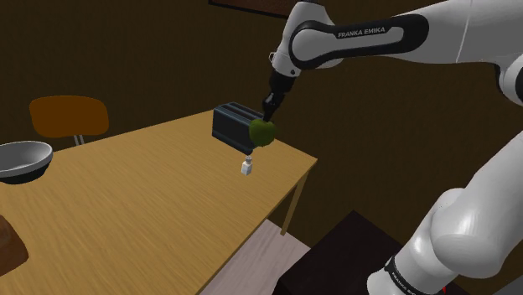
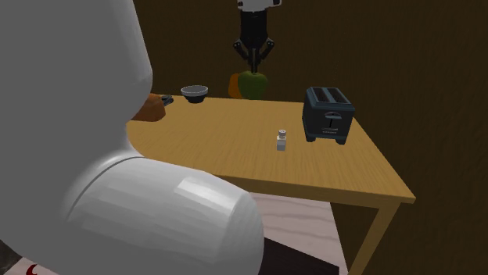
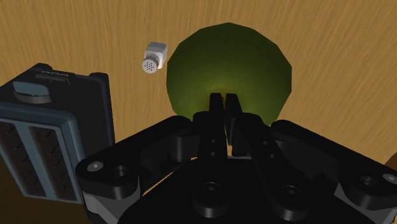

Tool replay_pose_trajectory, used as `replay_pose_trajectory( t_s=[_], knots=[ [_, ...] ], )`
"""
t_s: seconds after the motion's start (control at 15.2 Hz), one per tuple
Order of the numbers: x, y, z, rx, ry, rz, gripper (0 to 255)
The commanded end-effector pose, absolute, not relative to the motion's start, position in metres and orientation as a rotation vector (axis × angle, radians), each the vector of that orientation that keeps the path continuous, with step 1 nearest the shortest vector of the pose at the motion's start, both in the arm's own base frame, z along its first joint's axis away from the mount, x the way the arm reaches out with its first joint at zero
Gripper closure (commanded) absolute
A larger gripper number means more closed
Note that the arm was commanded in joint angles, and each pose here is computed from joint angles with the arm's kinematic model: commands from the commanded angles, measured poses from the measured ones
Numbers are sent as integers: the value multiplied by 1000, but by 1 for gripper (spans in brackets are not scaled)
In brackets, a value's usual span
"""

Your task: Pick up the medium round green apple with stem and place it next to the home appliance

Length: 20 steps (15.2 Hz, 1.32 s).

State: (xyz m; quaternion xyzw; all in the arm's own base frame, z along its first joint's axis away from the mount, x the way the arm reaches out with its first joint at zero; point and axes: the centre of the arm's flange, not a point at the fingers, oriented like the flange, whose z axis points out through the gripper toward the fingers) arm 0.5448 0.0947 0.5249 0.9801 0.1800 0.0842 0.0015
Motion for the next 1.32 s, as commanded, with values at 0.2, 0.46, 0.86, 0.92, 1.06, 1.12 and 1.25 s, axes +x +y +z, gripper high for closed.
replay_pose_trajectory(
  t_s=[0.2, 0.46, 0.86, 0.92, 1.06, 1.12, 1.25],
  knots=[
    [567, 33, 525, 3075, 567, 265, 255],
    [586, -17, 525, 3075, 567, 265, 255],
    [614, -91, 525, 3075, 567, 265, 255],
    [619, -103, 525, 3075, 567, 265, 255],
    [629, -128, 525, 3075, 567, 265, 255],
    [633, -140, 525, 3075, 567, 265, 255],
    [643, -165, 525, 3075, 567, 265, 255]
  ],
)
